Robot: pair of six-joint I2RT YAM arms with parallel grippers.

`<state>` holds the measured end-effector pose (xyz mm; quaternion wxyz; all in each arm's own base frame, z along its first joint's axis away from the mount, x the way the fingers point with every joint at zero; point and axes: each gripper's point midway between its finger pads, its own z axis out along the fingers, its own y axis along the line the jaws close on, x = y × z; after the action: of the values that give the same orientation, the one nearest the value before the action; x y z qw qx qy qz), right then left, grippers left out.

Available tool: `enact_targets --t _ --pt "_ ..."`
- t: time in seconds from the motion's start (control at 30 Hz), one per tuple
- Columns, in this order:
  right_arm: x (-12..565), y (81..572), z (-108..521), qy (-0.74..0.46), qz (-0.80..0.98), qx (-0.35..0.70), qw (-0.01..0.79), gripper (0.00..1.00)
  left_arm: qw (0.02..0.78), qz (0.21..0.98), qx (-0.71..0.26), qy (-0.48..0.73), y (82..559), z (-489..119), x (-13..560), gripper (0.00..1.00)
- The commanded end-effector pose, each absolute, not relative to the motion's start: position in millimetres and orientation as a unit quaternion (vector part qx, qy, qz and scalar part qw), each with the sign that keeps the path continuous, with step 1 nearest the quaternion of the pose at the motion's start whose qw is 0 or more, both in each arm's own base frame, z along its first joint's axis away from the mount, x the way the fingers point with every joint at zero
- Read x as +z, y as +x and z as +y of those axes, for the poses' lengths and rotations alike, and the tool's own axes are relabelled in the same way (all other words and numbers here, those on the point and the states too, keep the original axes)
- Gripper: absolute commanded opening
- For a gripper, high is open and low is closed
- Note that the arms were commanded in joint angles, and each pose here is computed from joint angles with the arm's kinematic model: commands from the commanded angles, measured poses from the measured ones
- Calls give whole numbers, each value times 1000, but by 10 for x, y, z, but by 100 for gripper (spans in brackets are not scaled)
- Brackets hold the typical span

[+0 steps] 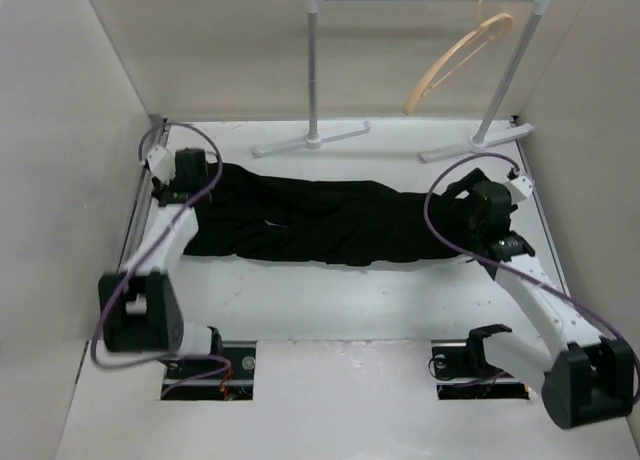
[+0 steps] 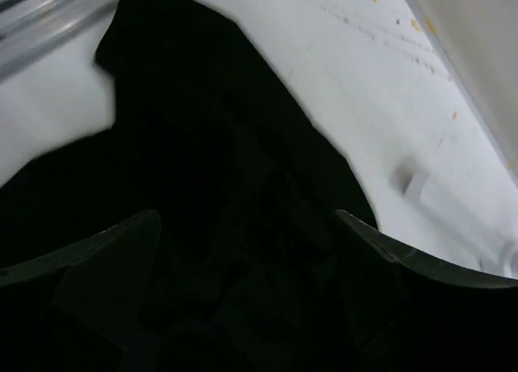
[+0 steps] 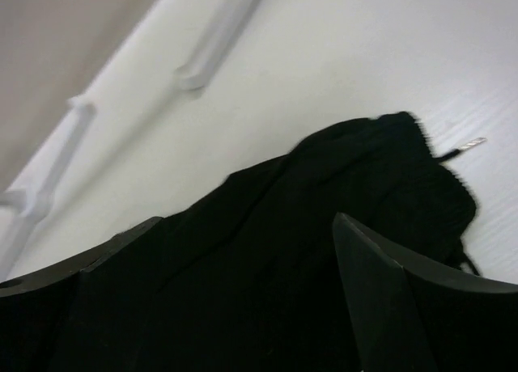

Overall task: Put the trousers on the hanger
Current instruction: Fold the trousers

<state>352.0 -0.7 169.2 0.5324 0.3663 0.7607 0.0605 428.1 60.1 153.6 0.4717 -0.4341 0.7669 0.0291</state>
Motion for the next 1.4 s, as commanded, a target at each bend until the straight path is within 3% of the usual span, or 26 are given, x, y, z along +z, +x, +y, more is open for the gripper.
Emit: enact_targets --t 0.0,0.07,0.1,0.17,0.2,0.3,0.43,0.47,0.53,0.67,0.8,1.0,1.1,1.37 --pt "1979 3379 215 338 731 90 586 89 562 682 -34 -466 3729 423 2115 80" --pt "1839 3198 341 321 741 93 583 79 554 678 -46 -481 3384 360 1864 75" --pt "1772 3104 364 315 744 93 582 66 545 681 -43 -487 3195 375 1710 66" --pt "1640 2912 327 314 750 88 575 26 521 685 -32 -508 2845 468 1442 45" --pt "1583 2831 293 321 750 88 571 17 506 689 -29 -518 2695 500 1323 41" --pt "1462 2698 247 339 751 100 557 19 469 700 -47 -536 2492 473 1013 45" --pt "1308 2659 236 353 758 99 540 64 420 725 -68 -542 2532 362 658 67" --pt "1254 2653 196 358 759 89 536 69 415 727 -70 -542 2567 354 601 69" --pt "1163 2644 139 367 763 77 527 70 407 730 -70 -544 2632 347 489 69" --pt "1019 2628 112 382 767 75 510 65 404 732 -77 -544 2784 310 401 64" --pt "914 2740 144 380 778 68 495 54 410 726 -72 -548 2937 359 341 43" --pt "1042 3083 192 365 778 70 507 23 428 713 -87 -548 3221 397 362 10" --pt "1068 3151 174 362 781 61 505 5 465 690 -103 -545 3310 434 662 1" --pt "1554 2597 157 356 743 95 558 0 597 583 -87 -545 2748 751 1940 0"
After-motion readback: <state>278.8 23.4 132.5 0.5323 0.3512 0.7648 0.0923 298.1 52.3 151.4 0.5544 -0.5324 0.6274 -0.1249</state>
